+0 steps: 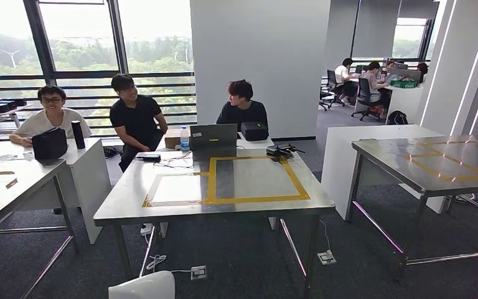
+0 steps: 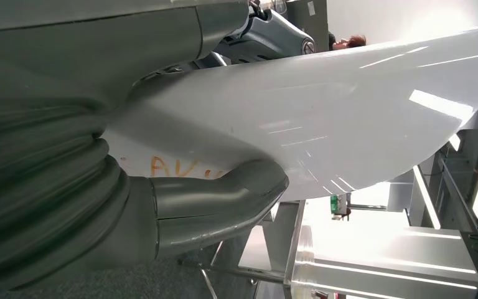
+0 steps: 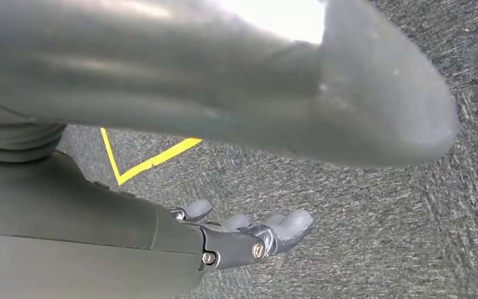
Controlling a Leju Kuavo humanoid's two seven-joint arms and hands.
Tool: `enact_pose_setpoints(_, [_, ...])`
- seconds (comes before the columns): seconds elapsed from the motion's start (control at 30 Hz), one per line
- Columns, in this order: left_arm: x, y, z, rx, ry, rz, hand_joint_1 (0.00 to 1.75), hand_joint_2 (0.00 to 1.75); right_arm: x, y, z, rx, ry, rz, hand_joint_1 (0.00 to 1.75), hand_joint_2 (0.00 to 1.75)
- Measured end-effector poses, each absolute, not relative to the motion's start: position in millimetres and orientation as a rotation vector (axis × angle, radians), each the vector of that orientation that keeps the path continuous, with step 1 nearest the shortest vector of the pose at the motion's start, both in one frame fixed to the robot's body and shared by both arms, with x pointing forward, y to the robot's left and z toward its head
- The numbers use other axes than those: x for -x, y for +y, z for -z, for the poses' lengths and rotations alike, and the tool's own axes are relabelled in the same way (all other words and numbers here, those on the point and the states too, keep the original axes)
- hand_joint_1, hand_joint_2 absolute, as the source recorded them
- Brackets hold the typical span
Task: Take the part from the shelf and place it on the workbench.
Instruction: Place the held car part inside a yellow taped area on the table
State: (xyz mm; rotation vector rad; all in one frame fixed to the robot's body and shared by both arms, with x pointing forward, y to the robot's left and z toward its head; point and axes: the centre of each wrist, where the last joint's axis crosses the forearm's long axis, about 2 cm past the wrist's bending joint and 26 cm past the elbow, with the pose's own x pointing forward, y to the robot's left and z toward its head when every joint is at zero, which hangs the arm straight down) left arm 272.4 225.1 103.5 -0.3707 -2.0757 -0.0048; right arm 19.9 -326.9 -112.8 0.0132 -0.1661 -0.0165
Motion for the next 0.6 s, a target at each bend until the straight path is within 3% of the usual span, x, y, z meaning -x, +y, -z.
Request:
enact_pose_setpoints(0.33, [-272, 230, -97, 0.387, -2.043, 0.001, 1.75, 1.75, -14, -326, 113, -0.025, -0.086, -0.079, 0.0, 0.0])
enact_pose_setpoints(0.6, [-277, 248, -104, 0.338, -2.025, 0.045, 1.75, 1.75, -21, -326, 113, -0.018, -0.212, -0.071, 0.0, 0.0])
